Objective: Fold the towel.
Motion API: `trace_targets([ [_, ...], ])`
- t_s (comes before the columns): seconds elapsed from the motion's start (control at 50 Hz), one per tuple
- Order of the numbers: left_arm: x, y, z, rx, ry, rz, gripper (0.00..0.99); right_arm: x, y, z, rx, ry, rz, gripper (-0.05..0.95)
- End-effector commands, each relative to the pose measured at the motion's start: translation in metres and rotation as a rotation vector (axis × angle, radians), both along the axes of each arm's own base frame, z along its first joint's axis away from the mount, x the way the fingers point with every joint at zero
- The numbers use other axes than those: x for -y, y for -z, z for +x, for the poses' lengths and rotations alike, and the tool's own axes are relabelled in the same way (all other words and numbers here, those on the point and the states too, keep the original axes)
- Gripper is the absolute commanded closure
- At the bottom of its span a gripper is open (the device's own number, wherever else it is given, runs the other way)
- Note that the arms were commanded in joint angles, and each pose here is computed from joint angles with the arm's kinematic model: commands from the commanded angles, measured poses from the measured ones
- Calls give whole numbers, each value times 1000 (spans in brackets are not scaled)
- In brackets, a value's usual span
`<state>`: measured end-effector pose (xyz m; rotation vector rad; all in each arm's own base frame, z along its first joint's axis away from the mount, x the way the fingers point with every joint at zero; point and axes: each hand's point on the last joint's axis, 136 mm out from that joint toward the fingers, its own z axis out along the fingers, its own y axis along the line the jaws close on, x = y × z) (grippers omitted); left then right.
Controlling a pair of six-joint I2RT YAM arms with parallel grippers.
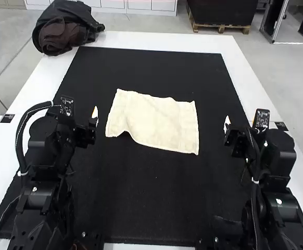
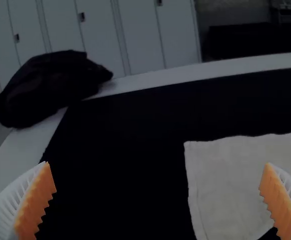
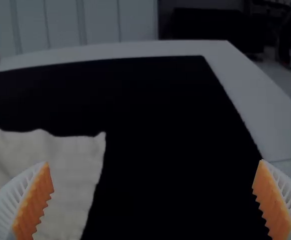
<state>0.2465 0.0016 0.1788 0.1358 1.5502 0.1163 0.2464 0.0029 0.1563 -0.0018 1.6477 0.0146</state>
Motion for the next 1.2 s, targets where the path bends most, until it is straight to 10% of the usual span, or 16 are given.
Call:
trace_targets([
  [0.0, -5, -17, -1, 75, -27, 58, 39, 2, -16, 1, 71, -2, -183, -18],
  [0.1, -15, -32, -3, 133, -87, 59, 39, 2, -35, 0, 148, 5, -274, -15],
  [1.18, -14, 0, 0, 2, -80, 42, 38, -13, 12, -3, -29, -129, -200, -10],
])
